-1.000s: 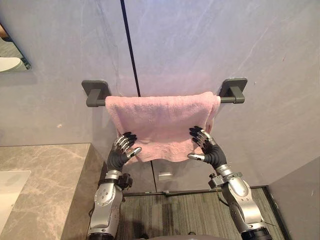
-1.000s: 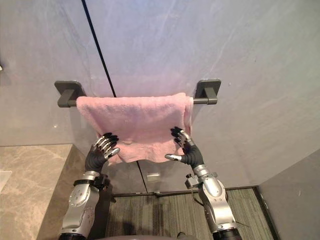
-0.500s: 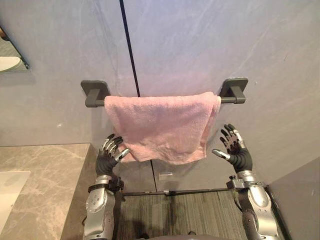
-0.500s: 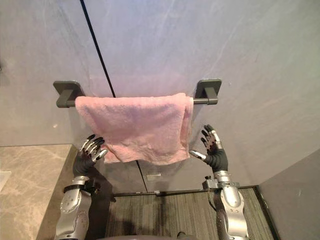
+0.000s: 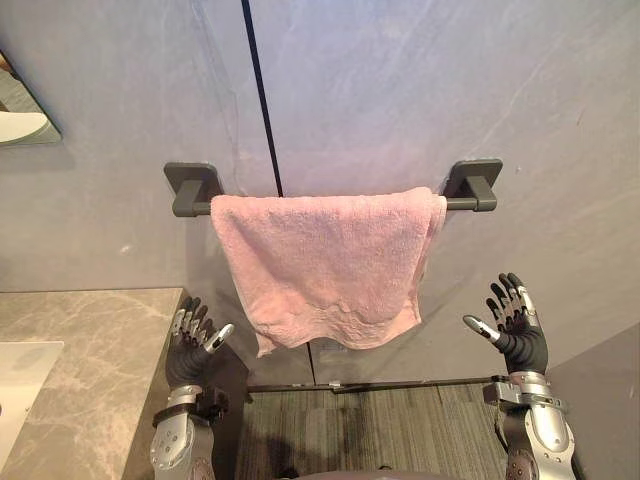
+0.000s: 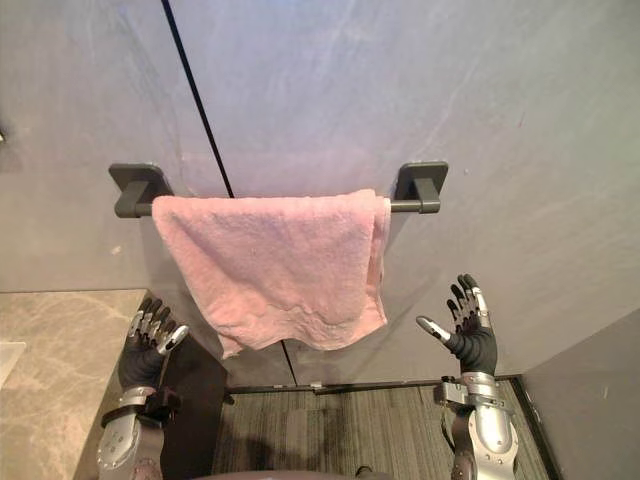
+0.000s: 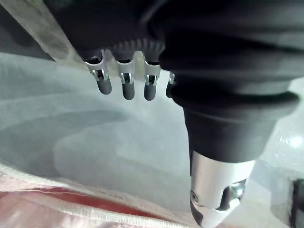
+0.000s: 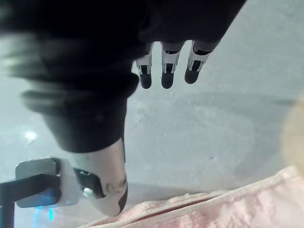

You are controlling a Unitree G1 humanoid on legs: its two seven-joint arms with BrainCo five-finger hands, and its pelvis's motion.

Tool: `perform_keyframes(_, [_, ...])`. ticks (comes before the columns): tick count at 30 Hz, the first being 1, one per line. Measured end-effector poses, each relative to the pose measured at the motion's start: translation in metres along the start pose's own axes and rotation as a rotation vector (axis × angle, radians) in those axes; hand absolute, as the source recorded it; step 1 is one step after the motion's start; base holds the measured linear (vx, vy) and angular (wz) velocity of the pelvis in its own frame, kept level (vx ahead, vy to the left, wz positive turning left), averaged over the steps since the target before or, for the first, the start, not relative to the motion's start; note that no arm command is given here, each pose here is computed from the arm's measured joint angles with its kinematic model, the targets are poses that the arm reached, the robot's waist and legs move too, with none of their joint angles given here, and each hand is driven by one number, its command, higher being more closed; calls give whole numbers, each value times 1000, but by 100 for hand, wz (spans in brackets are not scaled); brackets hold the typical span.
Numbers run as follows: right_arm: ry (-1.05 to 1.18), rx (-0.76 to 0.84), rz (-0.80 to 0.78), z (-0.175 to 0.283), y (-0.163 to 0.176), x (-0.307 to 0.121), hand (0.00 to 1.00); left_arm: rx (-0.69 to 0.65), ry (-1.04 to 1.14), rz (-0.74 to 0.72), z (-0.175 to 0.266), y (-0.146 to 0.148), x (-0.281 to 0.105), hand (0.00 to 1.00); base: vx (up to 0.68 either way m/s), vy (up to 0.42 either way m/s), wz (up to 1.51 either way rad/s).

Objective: Organize washtable

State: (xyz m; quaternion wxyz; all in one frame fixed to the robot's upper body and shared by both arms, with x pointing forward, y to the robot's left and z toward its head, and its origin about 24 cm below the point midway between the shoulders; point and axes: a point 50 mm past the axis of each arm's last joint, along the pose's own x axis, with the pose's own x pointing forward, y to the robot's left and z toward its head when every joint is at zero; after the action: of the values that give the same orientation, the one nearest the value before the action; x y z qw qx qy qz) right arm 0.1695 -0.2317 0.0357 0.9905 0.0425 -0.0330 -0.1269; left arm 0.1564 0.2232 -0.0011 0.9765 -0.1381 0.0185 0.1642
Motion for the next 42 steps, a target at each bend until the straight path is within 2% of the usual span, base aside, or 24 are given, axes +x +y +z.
perform_keyframes(7, [168, -71, -30, -34, -7, -16, 0, 14, 58, 11, -11, 6, -7, 0, 4, -1, 0])
perform_keyframes(11, [354, -114, -56, -70, -14, -31, 0, 71, 186, 33, -38, 13, -15, 0, 1, 2, 1])
perform_keyframes(22, [681, -179, -76, -125, -23, -71, 0, 223, 499, 49, -94, 26, -44, 0, -10, -11, -2])
perform_keyframes(32, [885, -245, -28, -155, -24, -100, 0, 291, 779, 86, -138, 39, -87, 0, -25, -11, 1])
perform_keyframes(42, [966, -357, 33, -167, -27, -102, 0, 372, 837, 77, -143, 49, -85, 0, 17, -12, 6])
